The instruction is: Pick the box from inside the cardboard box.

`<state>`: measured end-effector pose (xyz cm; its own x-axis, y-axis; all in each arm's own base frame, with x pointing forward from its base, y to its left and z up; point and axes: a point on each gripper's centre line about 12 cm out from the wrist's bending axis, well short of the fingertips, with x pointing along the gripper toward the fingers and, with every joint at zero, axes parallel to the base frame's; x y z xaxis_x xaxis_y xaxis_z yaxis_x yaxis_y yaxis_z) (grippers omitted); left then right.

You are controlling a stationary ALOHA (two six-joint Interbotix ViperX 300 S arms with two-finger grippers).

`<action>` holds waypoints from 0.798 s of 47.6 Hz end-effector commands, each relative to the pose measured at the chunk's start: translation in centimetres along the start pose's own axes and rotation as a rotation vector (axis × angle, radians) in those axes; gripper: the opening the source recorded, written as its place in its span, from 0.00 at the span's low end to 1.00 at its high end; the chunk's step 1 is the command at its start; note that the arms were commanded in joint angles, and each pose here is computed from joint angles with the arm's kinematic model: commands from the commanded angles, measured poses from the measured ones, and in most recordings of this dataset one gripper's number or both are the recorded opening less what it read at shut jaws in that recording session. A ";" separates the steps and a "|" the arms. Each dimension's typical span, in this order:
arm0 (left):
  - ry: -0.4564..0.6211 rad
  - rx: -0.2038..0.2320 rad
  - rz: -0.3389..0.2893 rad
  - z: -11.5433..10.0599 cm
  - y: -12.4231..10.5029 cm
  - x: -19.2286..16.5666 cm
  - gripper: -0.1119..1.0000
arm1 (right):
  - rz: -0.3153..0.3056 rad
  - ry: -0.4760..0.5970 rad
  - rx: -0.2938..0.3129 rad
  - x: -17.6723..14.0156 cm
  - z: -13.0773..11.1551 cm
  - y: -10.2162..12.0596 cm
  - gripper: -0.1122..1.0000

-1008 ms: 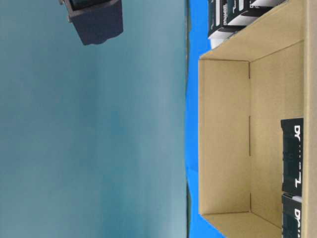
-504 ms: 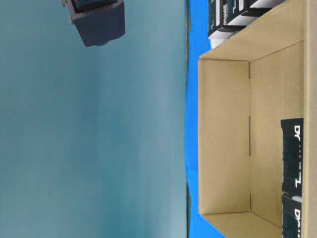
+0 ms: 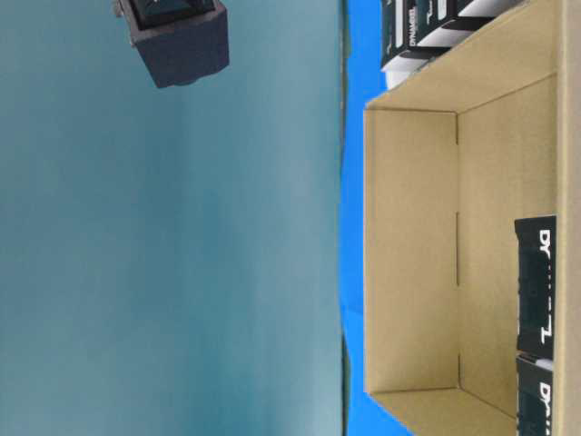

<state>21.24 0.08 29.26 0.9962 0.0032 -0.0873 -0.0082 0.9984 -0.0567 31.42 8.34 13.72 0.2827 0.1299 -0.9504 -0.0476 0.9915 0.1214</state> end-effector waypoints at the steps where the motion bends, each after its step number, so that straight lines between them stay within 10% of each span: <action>1: -0.026 0.005 -0.002 1.0 -0.1 0.1 0.07 | 0.001 -0.012 0.001 -0.2 0.5 0.0 0.93; 38: -0.032 0.005 -0.007 1.2 -0.2 0.1 0.07 | 0.033 -0.241 0.037 -10.7 4.5 -0.6 0.93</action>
<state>21.19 0.05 29.32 0.9964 0.0017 -0.0843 -0.0064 0.9985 -0.0552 32.72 6.82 23.61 0.4589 0.1545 -0.8749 -0.0290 0.9868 0.1591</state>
